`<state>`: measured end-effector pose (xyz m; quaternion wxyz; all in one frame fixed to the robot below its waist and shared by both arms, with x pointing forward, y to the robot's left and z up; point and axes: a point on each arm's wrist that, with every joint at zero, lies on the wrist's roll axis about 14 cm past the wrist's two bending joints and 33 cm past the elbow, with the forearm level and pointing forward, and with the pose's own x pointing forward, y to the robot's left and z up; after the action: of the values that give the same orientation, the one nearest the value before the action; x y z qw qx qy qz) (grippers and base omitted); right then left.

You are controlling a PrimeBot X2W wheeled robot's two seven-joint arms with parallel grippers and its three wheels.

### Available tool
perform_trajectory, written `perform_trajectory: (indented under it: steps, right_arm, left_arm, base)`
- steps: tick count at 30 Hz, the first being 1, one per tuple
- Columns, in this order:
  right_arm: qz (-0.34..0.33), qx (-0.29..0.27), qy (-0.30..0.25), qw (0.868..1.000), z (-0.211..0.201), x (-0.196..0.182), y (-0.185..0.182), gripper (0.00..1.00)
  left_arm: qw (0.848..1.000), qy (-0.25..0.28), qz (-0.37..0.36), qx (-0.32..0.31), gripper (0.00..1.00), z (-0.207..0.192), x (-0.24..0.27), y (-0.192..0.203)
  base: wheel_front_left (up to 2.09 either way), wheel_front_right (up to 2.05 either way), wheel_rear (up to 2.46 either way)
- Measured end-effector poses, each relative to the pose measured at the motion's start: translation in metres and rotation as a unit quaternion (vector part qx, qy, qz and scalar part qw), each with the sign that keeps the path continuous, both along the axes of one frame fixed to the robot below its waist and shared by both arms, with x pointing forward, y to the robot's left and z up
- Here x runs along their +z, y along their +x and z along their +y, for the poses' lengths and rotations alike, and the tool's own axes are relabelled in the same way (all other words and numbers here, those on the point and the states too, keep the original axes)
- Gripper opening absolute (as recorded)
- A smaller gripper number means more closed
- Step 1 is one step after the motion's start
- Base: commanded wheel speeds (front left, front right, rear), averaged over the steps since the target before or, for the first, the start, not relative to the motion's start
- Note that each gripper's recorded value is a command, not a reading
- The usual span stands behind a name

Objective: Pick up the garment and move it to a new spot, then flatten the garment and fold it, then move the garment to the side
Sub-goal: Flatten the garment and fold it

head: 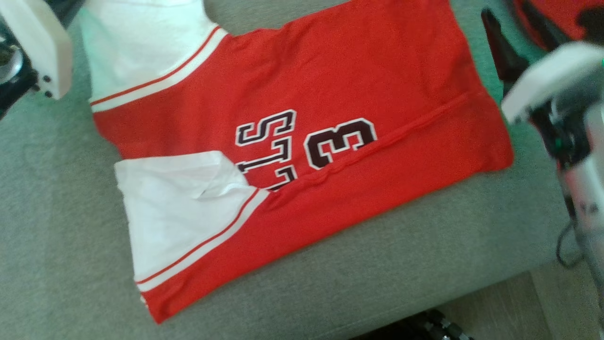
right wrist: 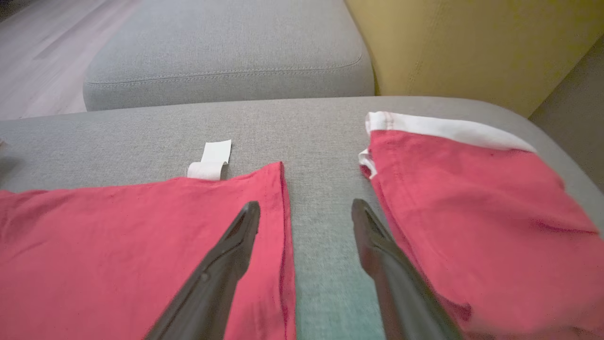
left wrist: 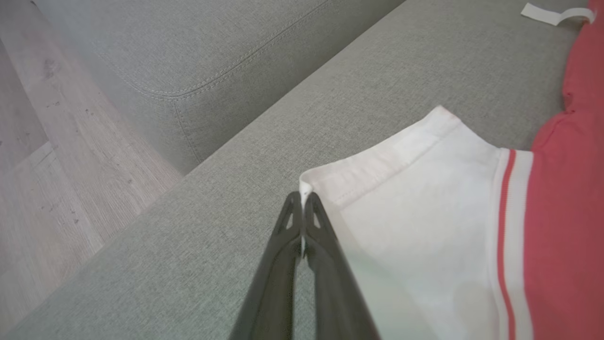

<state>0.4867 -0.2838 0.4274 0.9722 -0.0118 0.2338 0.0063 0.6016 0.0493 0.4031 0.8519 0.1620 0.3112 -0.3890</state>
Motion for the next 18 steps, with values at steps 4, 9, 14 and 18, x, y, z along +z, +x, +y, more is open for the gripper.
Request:
perform_trajectory:
  steps: [4,9,14,18]
  right_arm:
    - [0.037,-0.001,0.004,0.999,0.009,-0.013,0.029,1.0]
    - [0.074,0.006,-0.018,0.997,0.017,-0.028,0.056,1.0]
    - [0.103,0.007,-0.039,0.994,0.019,-0.039,0.068,1.0]
    - [0.125,0.005,-0.056,0.991,0.016,-0.048,0.068,0.49]
  left_arm:
    - [1.0,-0.002,-0.006,-0.004,0.0,0.003,0.001,-0.003]
    - [1.0,-0.007,-0.014,0.004,0.0,0.009,0.002,-0.001]
    - [1.0,0.001,-0.014,0.007,0.0,0.017,0.0,-0.002]
    - [1.0,-0.001,-0.013,0.007,0.0,0.016,-0.001,-0.004]
  base:
    - [0.0,0.0,0.0]
    - [0.0,0.0,0.0]
    - [0.0,0.0,0.0]
    - [0.0,0.0,0.0]
